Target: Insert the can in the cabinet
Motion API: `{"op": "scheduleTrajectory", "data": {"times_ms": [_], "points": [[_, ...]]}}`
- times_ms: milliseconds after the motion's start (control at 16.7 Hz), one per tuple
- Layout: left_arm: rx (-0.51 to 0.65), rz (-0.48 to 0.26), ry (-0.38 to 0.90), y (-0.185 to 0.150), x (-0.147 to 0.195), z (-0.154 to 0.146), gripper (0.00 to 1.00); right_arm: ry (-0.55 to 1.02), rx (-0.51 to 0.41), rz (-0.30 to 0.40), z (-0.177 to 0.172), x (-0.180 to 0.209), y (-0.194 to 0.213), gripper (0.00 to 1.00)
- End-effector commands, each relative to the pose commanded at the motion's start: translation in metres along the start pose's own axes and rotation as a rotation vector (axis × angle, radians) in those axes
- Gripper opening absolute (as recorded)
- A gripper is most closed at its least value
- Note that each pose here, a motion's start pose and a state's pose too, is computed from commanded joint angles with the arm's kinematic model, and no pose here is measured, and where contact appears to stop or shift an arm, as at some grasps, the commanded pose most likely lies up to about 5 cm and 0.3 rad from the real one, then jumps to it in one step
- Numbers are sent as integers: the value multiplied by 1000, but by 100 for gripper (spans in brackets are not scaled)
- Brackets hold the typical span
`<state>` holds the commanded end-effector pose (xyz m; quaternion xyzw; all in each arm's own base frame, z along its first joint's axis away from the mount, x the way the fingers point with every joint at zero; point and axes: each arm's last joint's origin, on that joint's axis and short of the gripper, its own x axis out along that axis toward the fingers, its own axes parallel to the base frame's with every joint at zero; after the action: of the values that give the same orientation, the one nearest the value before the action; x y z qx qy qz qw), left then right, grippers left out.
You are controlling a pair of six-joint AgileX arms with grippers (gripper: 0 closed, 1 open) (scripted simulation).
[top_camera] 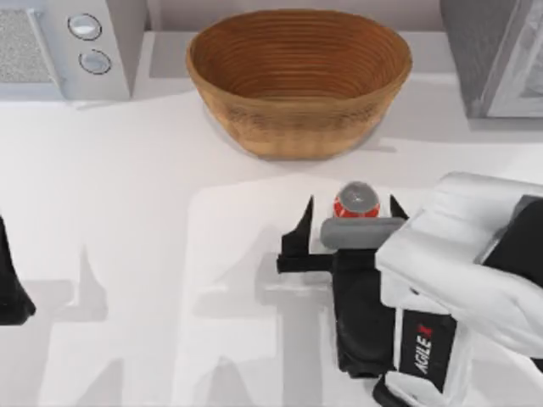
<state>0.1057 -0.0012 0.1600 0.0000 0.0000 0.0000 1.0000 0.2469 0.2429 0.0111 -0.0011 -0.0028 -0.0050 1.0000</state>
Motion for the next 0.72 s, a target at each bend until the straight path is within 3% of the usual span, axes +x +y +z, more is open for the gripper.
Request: {"op": "scheduleTrajectory", "data": {"times_ms": [240, 720], "points": [[0, 0, 0, 0, 0, 0, 100, 0, 0, 0, 0, 0, 0, 100], [0, 0, 0, 0, 0, 0, 100, 0, 0, 0, 0, 0, 0, 40]]}}
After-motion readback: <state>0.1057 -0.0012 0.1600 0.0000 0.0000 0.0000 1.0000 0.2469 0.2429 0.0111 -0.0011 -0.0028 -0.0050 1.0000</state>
